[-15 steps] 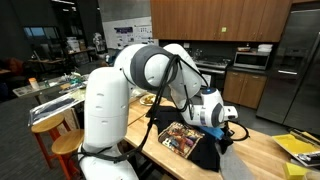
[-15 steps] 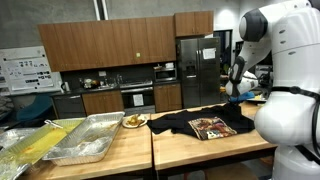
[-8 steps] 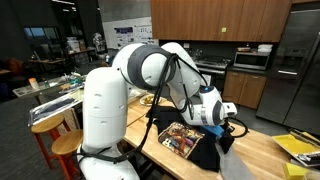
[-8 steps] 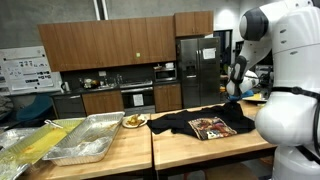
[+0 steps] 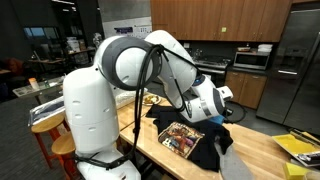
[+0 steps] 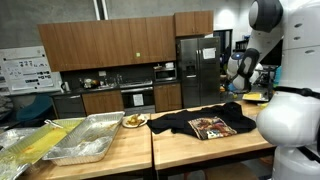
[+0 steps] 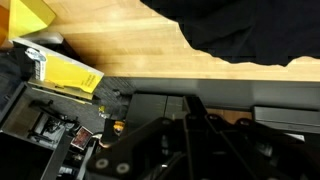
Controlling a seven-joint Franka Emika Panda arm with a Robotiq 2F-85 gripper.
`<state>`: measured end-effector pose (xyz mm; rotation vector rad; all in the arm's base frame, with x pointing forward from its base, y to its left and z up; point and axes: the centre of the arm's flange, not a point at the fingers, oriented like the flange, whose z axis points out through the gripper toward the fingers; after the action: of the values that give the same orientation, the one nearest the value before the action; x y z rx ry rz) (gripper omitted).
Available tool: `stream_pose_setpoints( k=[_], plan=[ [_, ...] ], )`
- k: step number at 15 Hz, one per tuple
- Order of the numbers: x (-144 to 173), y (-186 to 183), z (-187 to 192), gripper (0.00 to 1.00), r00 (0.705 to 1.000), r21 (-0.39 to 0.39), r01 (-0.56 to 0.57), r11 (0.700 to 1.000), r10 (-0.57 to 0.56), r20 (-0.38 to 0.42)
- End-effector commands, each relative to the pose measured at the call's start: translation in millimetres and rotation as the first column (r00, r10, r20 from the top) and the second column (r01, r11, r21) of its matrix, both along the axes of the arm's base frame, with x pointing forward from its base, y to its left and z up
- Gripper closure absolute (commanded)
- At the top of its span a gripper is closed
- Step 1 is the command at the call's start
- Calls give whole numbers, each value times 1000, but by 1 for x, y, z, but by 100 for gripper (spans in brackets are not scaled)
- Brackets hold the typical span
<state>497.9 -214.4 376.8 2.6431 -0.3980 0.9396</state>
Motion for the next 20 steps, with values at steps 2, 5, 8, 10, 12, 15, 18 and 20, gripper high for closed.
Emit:
stream_pose_setpoints(
  k=[2,5,8,10,12,15,18,20],
  plan=[
    [-23,23,18,73,1000,-33,16,999,-17,-18],
    [-33,14,9,56,988,-42,106,993,-110,-111],
    [-42,4,-5,36,968,-46,168,985,-173,-183],
    [-46,-2,-18,22,949,-61,217,974,-225,-222],
    [-50,-8,-29,8,925,-72,259,963,-269,-268],
    [-53,-17,-45,0,892,-79,303,950,-312,-326],
    [-50,-28,-65,0,857,-88,357,930,-363,-366],
    [-49,-35,-78,0,836,-91,387,918,-390,-385]
  ],
)
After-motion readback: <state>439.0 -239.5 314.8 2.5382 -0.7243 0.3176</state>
